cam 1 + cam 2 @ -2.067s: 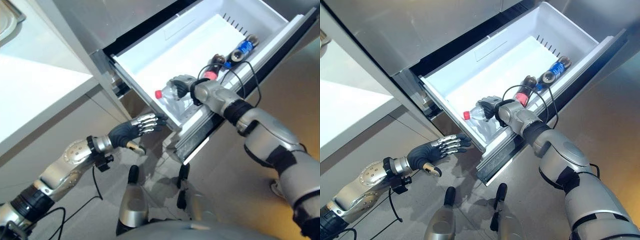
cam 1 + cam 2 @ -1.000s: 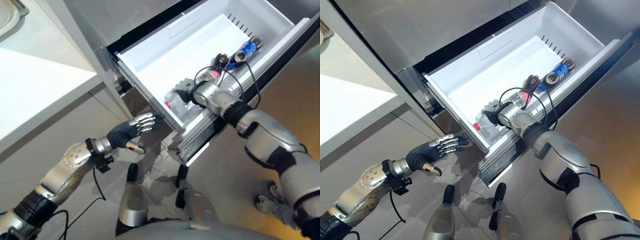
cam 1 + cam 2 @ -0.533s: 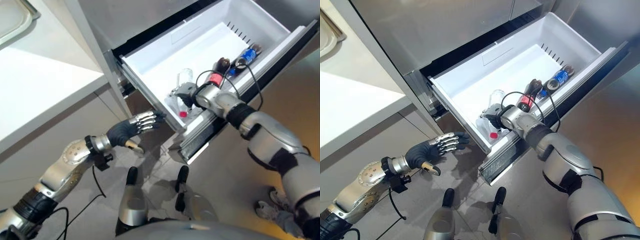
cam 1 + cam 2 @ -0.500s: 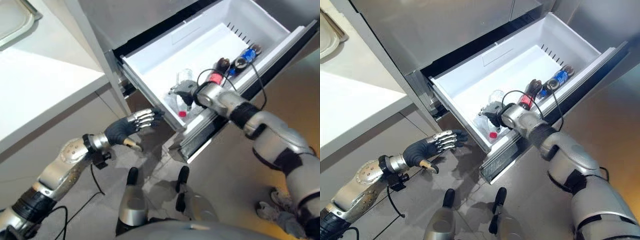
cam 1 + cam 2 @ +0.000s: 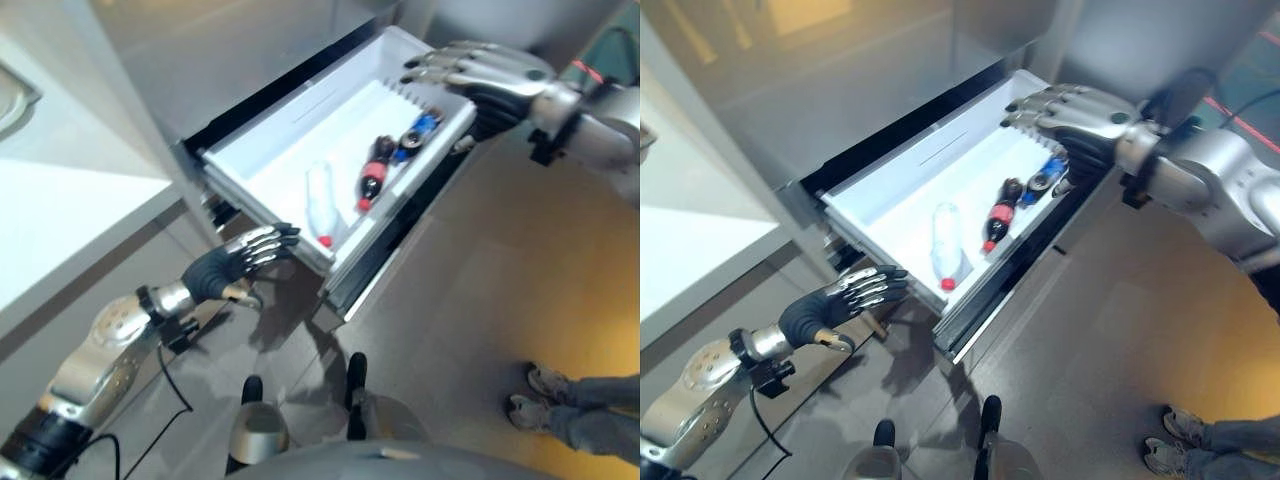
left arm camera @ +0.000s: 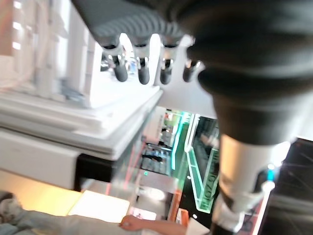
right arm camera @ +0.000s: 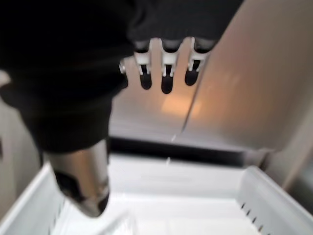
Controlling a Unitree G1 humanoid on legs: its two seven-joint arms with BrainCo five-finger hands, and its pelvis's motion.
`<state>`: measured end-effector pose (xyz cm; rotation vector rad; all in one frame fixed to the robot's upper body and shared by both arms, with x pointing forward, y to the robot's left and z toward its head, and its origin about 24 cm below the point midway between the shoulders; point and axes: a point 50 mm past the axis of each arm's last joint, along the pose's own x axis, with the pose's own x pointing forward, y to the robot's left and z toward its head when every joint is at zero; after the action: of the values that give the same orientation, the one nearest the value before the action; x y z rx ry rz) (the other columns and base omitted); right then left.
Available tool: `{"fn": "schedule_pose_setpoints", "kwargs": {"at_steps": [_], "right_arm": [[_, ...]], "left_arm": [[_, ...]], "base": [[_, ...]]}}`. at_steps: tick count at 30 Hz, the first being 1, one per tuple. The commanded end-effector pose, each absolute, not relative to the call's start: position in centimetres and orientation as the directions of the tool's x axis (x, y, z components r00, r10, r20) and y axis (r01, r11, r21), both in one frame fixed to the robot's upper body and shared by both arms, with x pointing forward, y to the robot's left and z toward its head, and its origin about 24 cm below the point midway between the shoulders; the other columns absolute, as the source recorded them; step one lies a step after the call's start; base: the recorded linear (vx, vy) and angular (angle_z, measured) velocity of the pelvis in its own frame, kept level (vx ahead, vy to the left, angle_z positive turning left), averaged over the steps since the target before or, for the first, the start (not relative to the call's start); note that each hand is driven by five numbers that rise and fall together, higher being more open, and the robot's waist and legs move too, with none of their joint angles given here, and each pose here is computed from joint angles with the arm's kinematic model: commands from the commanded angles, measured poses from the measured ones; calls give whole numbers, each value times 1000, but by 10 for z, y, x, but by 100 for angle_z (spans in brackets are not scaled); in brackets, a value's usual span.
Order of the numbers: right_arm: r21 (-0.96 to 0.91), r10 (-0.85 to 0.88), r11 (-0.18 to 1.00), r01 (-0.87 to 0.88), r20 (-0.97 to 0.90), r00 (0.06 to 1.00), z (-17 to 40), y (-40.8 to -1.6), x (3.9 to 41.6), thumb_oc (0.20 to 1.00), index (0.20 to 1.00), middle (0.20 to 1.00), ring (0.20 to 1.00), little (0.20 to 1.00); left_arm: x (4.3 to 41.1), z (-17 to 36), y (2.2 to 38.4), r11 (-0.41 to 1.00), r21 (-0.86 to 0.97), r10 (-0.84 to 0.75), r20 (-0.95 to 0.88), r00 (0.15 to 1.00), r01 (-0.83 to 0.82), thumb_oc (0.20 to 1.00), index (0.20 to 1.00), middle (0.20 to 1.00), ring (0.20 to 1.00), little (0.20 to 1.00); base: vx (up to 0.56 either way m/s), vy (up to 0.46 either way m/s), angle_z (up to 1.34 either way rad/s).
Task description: Take the drinks into the refrigerator
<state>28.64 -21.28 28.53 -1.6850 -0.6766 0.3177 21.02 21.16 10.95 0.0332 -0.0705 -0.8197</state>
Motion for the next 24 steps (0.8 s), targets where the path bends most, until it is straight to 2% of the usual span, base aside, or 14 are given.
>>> {"fn": "schedule_pose_setpoints", "kwargs": {"at_steps": [1,3,8,10,11,13,14,15,16,22,24], "right_arm": [[-959,541,-62,275,199,817,282,-238,274,1000,1000,1000,1000,1000],[-969,462,-18,247,211,861,260,-261,262,1000,1000,1000,1000,1000],[-985,306,57,166,175,936,215,-295,242,1000,1000,1000,1000,1000],[-992,247,85,89,107,963,190,-306,236,1000,1000,1000,1000,1000],[-988,213,151,9,42,976,162,-309,230,1000,1000,1000,1000,1000],[-981,183,185,-62,-28,983,142,-313,228,871,871,871,871,871],[-959,180,210,-188,-151,972,116,-313,228,442,442,442,442,442],[-959,183,211,-190,-152,971,116,-312,229,366,366,366,366,366],[-918,189,262,-298,-254,949,89,-309,230,200,200,200,200,200],[-843,248,282,-457,-397,884,51,-291,237,200,200,200,200,200],[-802,305,259,-539,-461,833,28,-269,247,200,200,200,200,200]], "left_arm": [[199,112,212,692,66,-720,123,683,719,1000,1000,1000,1000,1000],[194,106,218,731,43,-680,134,721,681,1000,1000,1000,1000,1000],[189,99,218,748,13,-658,142,739,664,1000,1000,1000,1000,1000],[188,97,220,753,8,-652,139,745,658,1000,1000,1000,1000,1000],[187,95,218,754,3,-650,143,746,657,1000,1000,1000,1000,1000],[187,94,217,752,-1,-652,144,744,659,1000,1000,1000,1000,1000],[187,94,215,742,0,-663,142,735,670,1000,1000,1000,1000,1000],[187,94,216,744,0,-662,141,737,668,1000,1000,1000,1000,1000],[188,94,213,736,2,-670,151,727,677,1000,1000,1000,1000,1000],[189,97,210,726,7,-678,173,714,688,1000,1000,1000,1000,1000],[193,100,204,713,10,-688,207,696,702,1000,1000,1000,1000,1000]], "base": [[46,26,-16],[67,41,-22],[53,33,-19],[49,13,-7],[43,12,-8],[18,3,-6],[7,-2,-5],[2,-13,-9],[0,-7,-6],[-4,-8,-2],[-11,-19,0]]}}
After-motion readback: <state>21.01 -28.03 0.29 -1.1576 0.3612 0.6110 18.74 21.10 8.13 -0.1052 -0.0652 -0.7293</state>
